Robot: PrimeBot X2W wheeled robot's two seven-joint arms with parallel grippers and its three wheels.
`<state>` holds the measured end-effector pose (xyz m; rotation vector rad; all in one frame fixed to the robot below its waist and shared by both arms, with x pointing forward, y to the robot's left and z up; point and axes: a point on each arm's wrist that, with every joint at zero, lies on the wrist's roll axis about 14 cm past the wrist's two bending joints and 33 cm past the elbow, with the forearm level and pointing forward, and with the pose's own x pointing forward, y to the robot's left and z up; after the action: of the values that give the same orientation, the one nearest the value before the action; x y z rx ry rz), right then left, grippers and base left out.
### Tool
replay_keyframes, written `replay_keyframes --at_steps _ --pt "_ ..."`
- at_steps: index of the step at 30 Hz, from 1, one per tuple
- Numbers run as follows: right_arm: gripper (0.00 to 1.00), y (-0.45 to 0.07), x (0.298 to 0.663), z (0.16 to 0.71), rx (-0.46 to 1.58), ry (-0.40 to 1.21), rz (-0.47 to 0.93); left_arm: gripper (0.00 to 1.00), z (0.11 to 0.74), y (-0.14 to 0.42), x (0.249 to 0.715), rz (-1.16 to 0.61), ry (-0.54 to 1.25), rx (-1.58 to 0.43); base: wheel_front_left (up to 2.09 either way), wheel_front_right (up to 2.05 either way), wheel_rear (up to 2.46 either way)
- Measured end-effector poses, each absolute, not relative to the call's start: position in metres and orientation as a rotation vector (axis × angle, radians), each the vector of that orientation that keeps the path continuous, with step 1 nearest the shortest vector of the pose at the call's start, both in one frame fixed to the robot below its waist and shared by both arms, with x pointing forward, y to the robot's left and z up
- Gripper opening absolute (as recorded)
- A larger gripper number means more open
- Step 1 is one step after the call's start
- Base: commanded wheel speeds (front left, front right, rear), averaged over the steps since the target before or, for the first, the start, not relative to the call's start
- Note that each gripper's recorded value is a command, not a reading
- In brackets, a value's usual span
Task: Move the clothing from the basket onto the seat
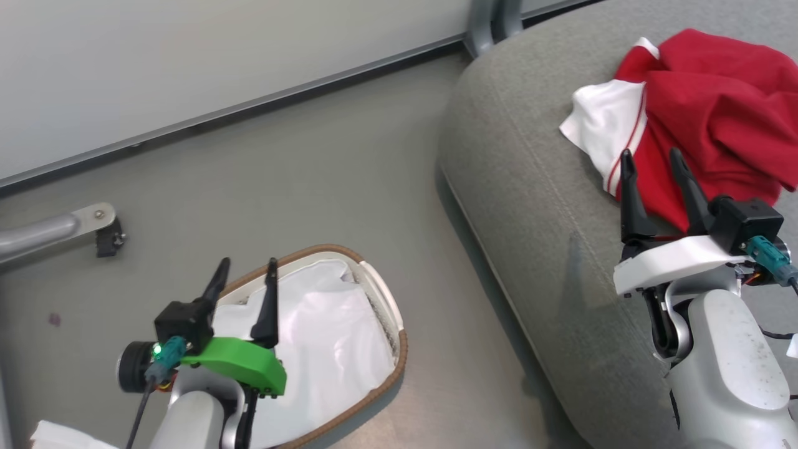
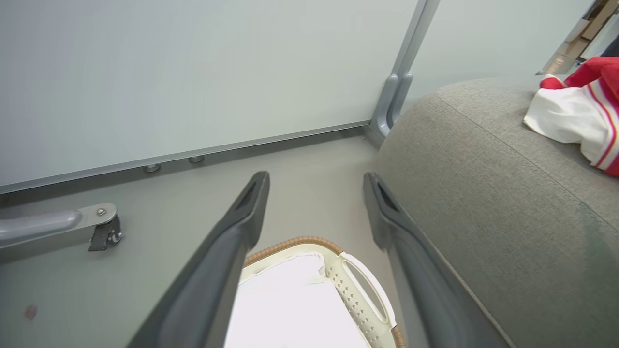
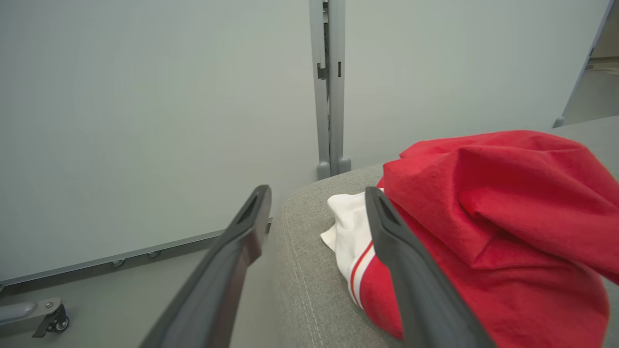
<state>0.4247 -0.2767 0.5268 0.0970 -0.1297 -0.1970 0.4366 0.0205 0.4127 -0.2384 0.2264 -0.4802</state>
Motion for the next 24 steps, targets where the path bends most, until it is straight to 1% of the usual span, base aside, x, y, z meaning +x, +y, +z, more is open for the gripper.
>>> replay_keyframes --at_steps 7,14,21,24 --pt "1.00 -0.229 0.444 0.526 0.136 -0.131 -0.064 1.00 0.414 0.094 0.439 -0.254 0.200 -0.189 0.00 0.00 0.00" --pt "1.00 -0.189 0.448 0.515 0.158 -0.096 0.040 1.00 0.414 0.154 0.425 -0.072 0.197 -0.133 0.00 0.00 0.00" --pt "1.00 -0.161 0.443 0.507 0.142 -0.068 0.115 1.00 0.416 0.185 0.403 0.015 0.196 -0.102 0.00 0.00 0.00" --pt "1.00 -0.158 0.438 0.503 0.143 -0.056 0.121 1.00 0.416 0.191 0.395 0.029 0.196 -0.100 0.00 0.00 0.00"
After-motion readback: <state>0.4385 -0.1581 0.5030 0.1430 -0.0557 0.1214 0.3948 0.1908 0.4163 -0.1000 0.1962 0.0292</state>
